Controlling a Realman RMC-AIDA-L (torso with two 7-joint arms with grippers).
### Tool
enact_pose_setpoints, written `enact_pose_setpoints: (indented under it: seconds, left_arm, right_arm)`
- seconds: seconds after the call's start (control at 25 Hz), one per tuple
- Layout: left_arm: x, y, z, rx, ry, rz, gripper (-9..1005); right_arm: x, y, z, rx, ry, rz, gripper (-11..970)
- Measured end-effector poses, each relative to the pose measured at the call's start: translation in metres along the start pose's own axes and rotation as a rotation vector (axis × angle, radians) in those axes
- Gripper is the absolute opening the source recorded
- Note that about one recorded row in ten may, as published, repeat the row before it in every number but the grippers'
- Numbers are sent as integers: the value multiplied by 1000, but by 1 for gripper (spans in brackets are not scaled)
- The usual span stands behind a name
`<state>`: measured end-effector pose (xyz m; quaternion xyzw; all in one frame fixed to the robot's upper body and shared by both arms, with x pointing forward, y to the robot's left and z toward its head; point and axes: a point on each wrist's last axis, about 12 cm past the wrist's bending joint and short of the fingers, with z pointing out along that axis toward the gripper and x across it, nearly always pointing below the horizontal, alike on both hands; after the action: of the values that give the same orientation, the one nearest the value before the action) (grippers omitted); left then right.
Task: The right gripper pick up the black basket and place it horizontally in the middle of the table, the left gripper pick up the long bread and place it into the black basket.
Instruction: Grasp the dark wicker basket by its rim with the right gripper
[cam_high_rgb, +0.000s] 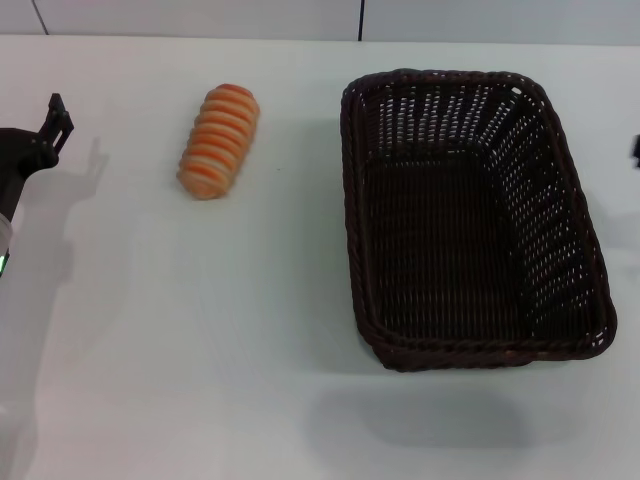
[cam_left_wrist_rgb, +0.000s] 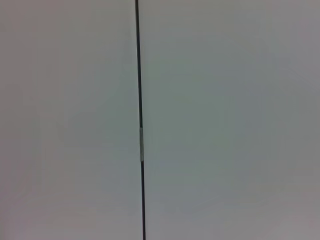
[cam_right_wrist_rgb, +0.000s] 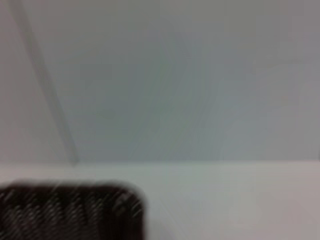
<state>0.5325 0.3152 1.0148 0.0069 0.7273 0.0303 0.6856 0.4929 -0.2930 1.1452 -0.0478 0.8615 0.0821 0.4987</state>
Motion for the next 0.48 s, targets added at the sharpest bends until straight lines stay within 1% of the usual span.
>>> enact_pose_setpoints:
  seconds: [0.16,0.32,0.48]
  left_arm:
    - [0,-1,2,3,3,2,846]
    - [0,-1,2,4,6,4,847]
    - [0,-1,2,4,7,5,847]
  right_arm:
    - [-8,18,8,-99,37,-32,824]
    - [-10,24,14,-131,54,-49,825]
    - [-8,24,18,-139,73,-50,825]
